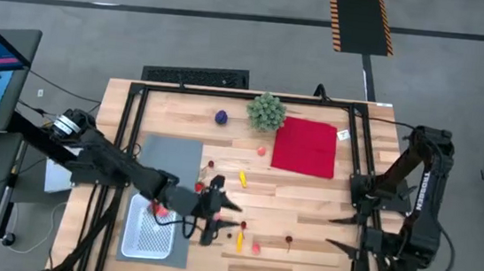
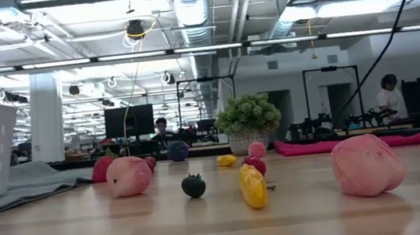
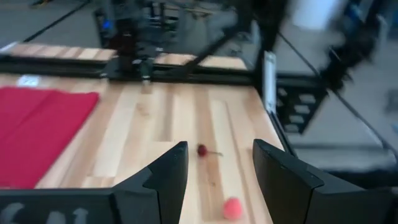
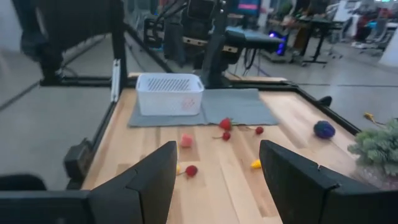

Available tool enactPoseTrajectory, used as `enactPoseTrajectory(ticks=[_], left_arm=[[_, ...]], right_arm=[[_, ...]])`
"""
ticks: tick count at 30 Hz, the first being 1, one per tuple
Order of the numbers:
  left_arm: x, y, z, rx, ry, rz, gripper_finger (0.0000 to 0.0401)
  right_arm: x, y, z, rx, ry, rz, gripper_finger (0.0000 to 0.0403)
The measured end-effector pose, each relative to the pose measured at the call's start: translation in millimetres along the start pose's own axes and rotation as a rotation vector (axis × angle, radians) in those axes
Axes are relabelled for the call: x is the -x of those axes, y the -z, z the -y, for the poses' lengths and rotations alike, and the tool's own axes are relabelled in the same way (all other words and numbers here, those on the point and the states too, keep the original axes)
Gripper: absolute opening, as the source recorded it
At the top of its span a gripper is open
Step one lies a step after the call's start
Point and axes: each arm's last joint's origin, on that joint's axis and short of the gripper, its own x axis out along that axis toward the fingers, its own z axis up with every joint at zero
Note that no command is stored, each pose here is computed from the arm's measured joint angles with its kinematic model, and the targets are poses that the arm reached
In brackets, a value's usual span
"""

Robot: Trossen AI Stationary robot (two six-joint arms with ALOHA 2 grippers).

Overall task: Pick and placing Produce into tupperware
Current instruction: Put the pink apricot into the white basket

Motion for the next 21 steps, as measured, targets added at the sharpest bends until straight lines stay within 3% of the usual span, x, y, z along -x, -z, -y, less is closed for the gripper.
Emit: enactPoseTrajectory(ticks=[5,11,19,21], left_arm=[[-12,9,-12,0.157,-0.027,-0.056,0.0171],[-20,32,-14,0.108,-0.014,-0.208,0.0171],[-34,46,-22,0.127,-0.167,-0.186,0.0171],[-37,50,-24,0.159,-0.153,-0.221,0.0171]], right_arm=[[-8,24,5,-0.013,0.041,0.029,0.0255],[-18,33,5,-0.007,0.098,0.094,0.0255],[-29,48,2,-0.037,0.138,0.087,0.0255],[-32,51,1,-0.053,0.148,0.077,0.0255]])
